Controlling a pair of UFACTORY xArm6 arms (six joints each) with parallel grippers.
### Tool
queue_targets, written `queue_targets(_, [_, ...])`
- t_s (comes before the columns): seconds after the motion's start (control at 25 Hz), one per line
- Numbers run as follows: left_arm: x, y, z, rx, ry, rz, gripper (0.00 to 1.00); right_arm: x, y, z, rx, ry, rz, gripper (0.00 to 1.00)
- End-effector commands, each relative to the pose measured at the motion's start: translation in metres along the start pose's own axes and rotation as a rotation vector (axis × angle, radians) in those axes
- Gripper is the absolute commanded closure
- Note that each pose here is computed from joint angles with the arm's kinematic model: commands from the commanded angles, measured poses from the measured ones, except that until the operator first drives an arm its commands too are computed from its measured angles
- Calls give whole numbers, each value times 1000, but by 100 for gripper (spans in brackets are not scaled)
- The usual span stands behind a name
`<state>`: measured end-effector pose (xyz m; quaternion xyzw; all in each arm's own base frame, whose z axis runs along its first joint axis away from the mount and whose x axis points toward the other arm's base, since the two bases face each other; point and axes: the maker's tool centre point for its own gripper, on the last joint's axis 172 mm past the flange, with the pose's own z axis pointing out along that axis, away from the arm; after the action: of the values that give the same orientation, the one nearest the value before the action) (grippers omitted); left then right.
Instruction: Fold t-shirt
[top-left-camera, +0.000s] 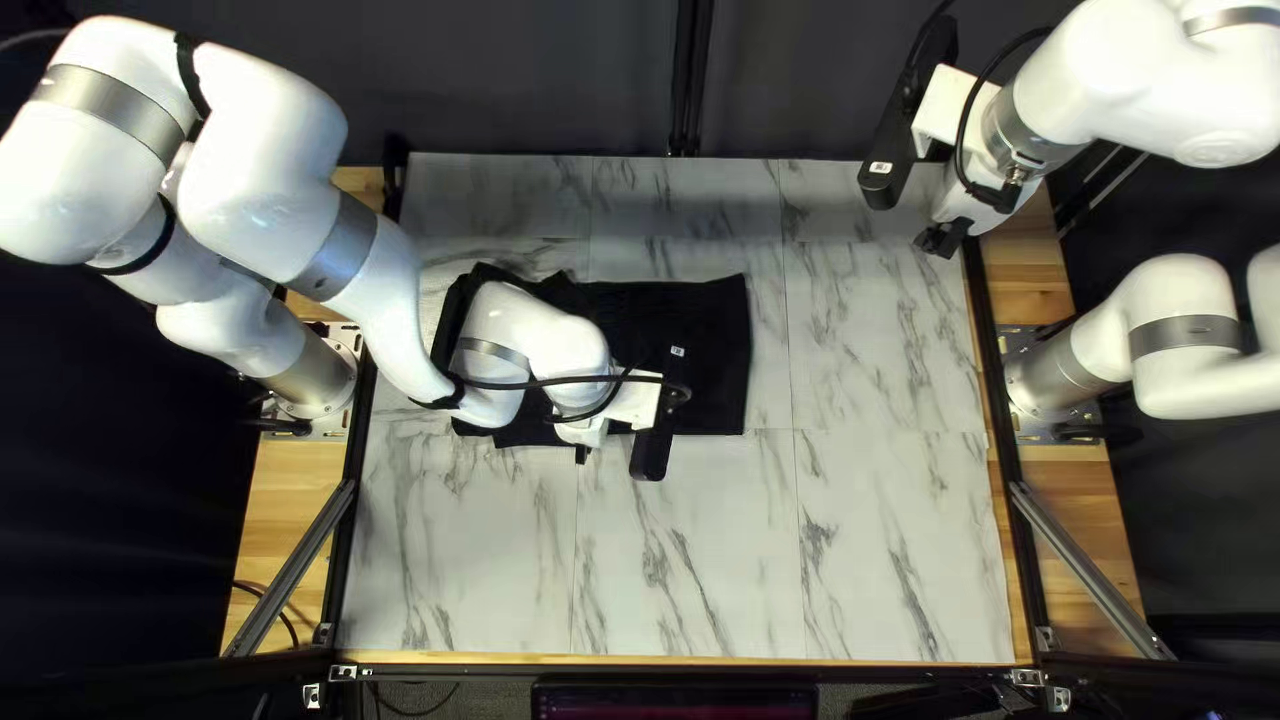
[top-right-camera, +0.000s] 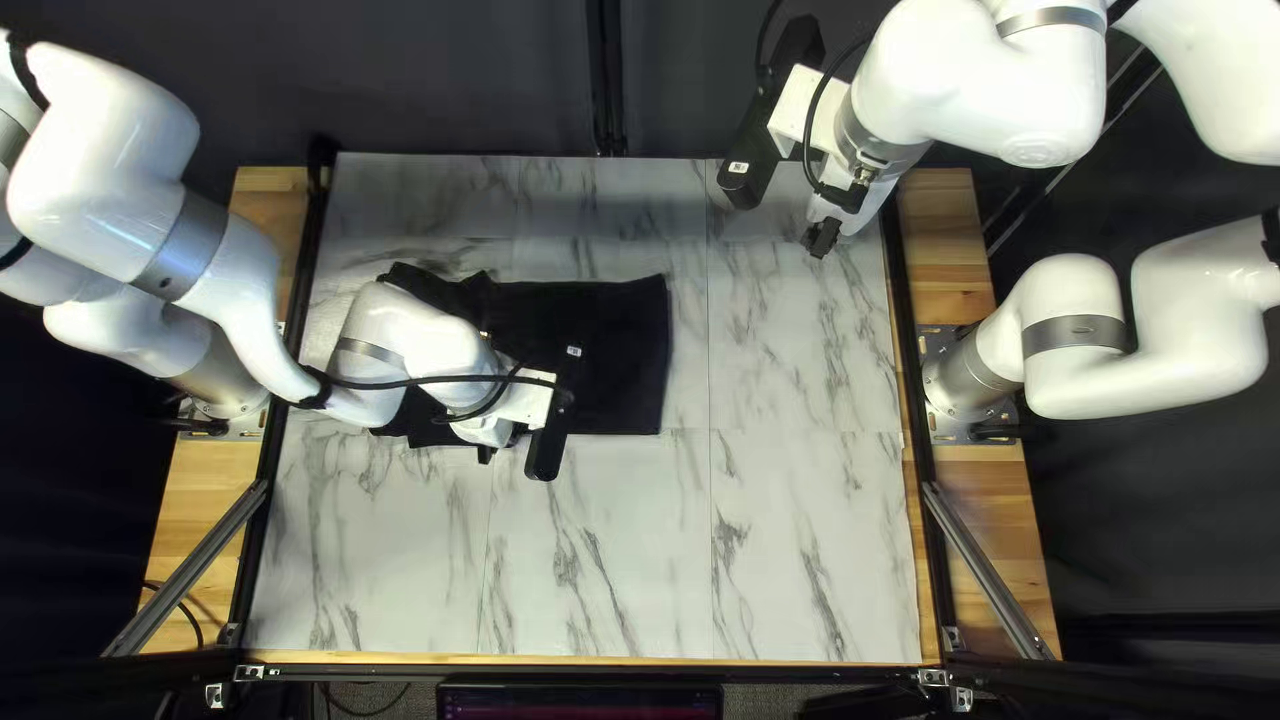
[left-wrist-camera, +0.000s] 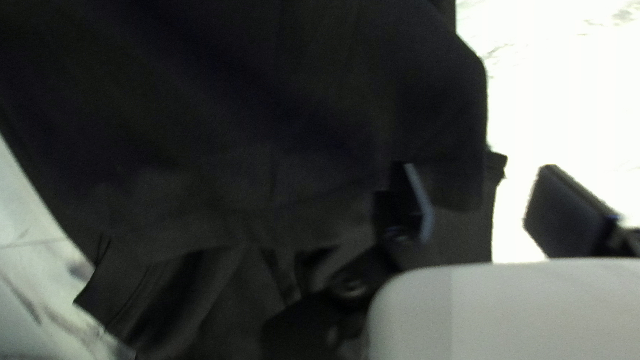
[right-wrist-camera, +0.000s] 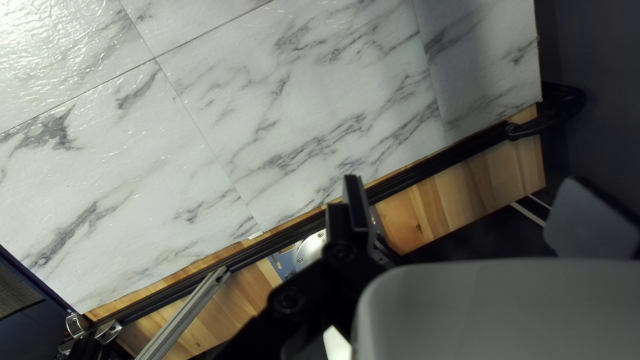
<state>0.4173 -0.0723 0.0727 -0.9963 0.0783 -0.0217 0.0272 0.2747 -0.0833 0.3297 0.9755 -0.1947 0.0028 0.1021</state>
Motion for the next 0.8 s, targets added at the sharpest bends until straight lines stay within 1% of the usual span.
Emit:
queue_targets(0.04, [13, 3, -21, 16, 19, -7, 0, 0, 0, 0, 0, 0, 0, 0])
queue_targets(0.08, [23, 3, -24, 16, 31, -5, 0, 0, 0, 0, 0, 0, 0, 0])
queue_targets(0.24, [41, -2, -26, 17, 57, -5, 0, 0, 0, 0, 0, 0, 0, 0])
queue_targets(0.28, [49, -3, -25, 18, 67, -7, 0, 0, 0, 0, 0, 0, 0, 0])
queue_targets(0.44, [76, -5, -15, 18, 96, -2, 0, 0, 0, 0, 0, 0, 0, 0])
queue_targets(0.48, [88, -7, -10, 17, 108, 3, 0, 0, 0, 0, 0, 0, 0, 0])
queue_targets(0.72, [118, -19, 4, 5, 154, 18, 0, 0, 0, 0, 0, 0, 0, 0])
queue_targets(0.8, [129, -23, 10, 6, 164, 23, 0, 0, 0, 0, 0, 0, 0, 0])
